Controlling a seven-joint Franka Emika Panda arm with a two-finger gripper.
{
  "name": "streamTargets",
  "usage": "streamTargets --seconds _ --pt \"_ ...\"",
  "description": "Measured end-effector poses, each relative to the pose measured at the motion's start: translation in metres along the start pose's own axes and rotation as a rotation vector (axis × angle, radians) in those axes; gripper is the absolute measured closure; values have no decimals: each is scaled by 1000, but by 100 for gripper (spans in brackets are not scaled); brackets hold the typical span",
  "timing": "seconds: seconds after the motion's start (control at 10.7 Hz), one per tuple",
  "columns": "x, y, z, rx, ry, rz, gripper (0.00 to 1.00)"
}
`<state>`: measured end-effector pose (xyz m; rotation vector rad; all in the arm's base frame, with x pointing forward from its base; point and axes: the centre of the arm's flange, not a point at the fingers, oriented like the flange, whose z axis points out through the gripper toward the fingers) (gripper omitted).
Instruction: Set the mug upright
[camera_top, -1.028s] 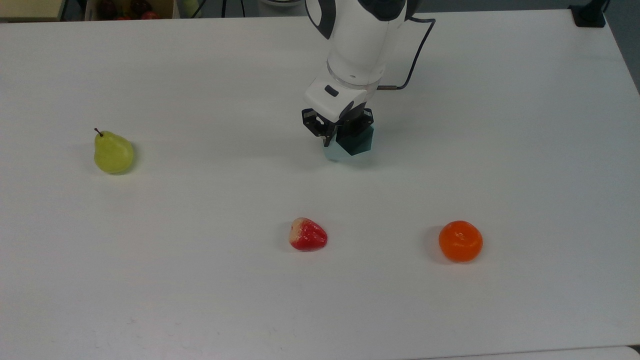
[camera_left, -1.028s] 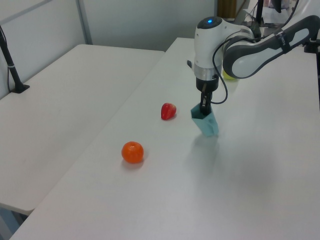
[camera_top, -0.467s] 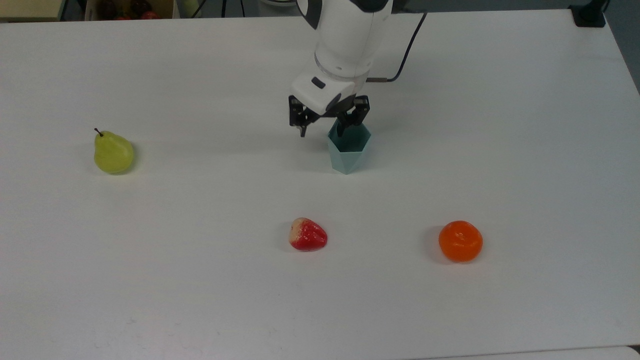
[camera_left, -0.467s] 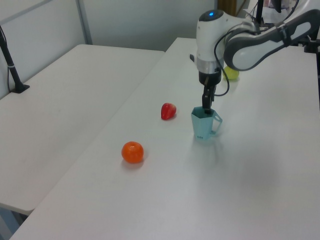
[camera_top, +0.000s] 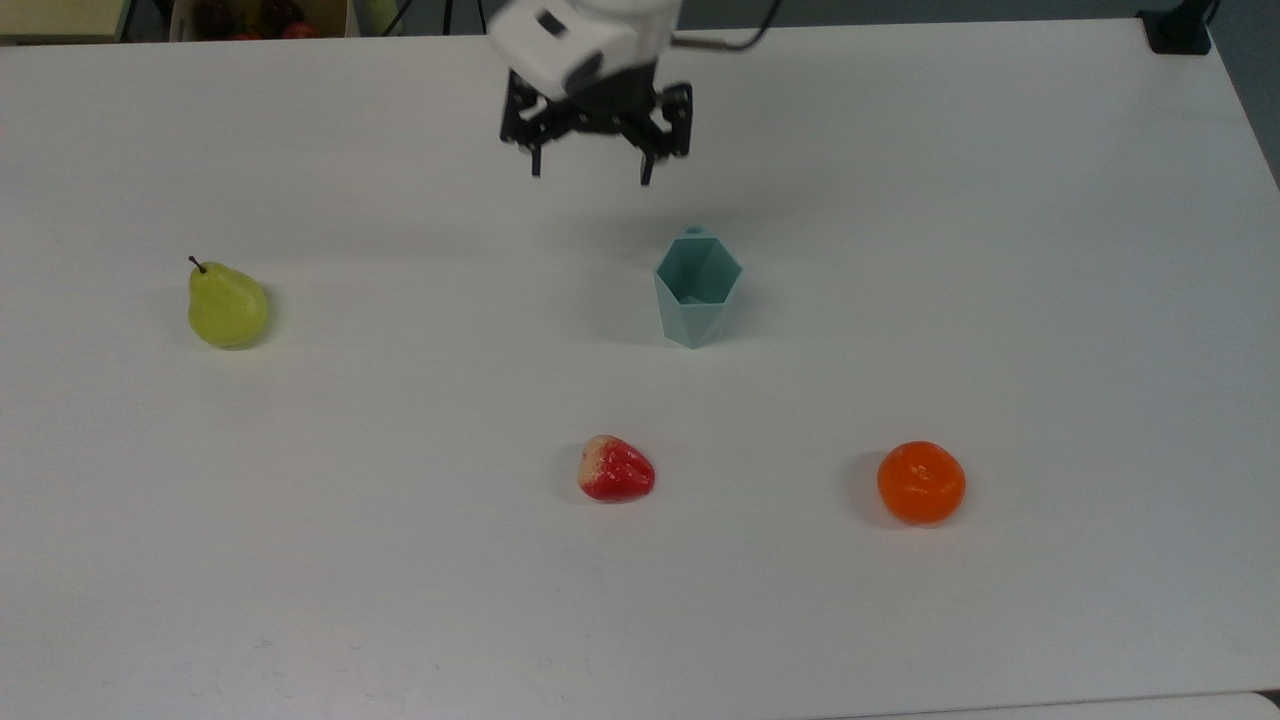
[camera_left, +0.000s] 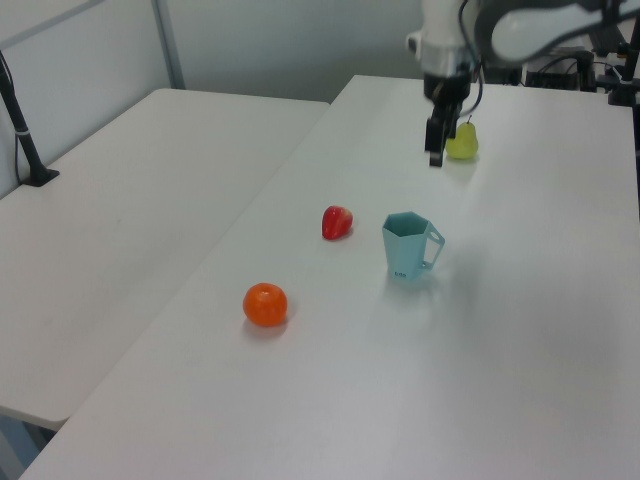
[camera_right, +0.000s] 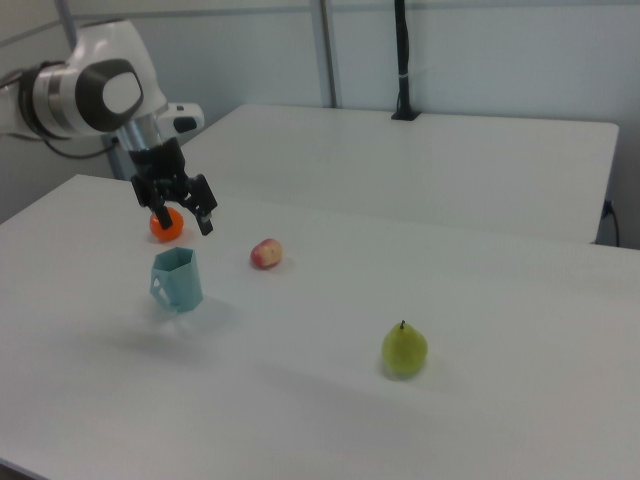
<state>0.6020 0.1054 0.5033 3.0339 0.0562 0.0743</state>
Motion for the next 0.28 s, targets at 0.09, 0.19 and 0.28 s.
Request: streamTargets --seconds 0.09,0.19,0.28 --pt "-8 21 -23 44 5 48 0" --pt "-17 38 -41 62 9 78 0" --pt "-25 51 -56 68 9 100 0"
